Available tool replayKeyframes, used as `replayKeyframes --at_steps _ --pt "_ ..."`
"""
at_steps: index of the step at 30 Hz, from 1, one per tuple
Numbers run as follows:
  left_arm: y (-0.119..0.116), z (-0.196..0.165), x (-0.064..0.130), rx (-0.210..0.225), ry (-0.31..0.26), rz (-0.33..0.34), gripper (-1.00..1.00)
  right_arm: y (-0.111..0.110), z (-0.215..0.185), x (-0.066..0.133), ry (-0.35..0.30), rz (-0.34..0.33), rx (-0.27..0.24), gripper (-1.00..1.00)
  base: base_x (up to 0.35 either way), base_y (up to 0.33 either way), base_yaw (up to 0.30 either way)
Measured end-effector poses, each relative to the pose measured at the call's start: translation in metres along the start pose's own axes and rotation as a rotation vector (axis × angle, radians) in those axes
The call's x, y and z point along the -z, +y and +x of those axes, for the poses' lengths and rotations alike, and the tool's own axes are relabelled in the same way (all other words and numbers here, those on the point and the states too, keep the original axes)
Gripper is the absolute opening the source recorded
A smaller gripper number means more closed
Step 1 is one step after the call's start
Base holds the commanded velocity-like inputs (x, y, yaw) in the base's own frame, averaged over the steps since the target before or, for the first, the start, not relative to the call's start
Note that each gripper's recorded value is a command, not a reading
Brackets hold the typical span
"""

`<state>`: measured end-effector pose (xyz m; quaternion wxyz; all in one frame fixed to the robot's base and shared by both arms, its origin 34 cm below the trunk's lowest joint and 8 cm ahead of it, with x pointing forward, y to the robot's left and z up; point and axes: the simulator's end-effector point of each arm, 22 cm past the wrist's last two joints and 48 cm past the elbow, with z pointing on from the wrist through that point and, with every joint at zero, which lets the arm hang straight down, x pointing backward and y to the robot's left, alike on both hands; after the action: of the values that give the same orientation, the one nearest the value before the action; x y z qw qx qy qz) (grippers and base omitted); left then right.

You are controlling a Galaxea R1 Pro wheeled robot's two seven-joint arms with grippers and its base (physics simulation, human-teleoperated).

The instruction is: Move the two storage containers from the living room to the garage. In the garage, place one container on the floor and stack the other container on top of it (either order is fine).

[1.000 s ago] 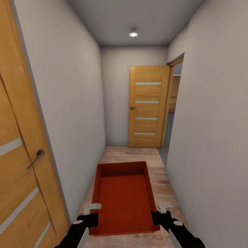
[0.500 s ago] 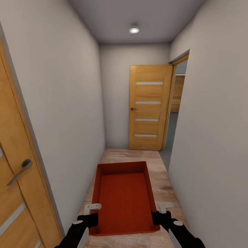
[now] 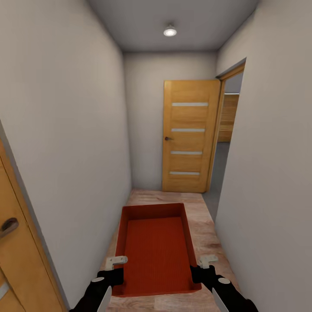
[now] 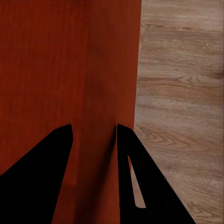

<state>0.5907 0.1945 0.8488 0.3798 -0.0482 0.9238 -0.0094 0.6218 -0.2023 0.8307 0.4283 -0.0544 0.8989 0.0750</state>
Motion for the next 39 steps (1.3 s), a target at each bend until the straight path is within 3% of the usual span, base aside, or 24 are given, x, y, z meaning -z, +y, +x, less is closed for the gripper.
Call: replayKeyframes --at_steps 16,39 --pt "0.0000 0.0000 0.0000 0.000 0.000 0.000 -1.00 0.0000 -0.0001 0.0000 0.000 0.000 0.000 -1.00 0.328 -0.002 0.000" --pt "-0.0001 0.0001 0.0000 0.000 0.000 0.000 -1.00 0.0000 0.0001 0.0000 0.000 0.000 0.000 -1.00 0.328 -0.087 0.000"
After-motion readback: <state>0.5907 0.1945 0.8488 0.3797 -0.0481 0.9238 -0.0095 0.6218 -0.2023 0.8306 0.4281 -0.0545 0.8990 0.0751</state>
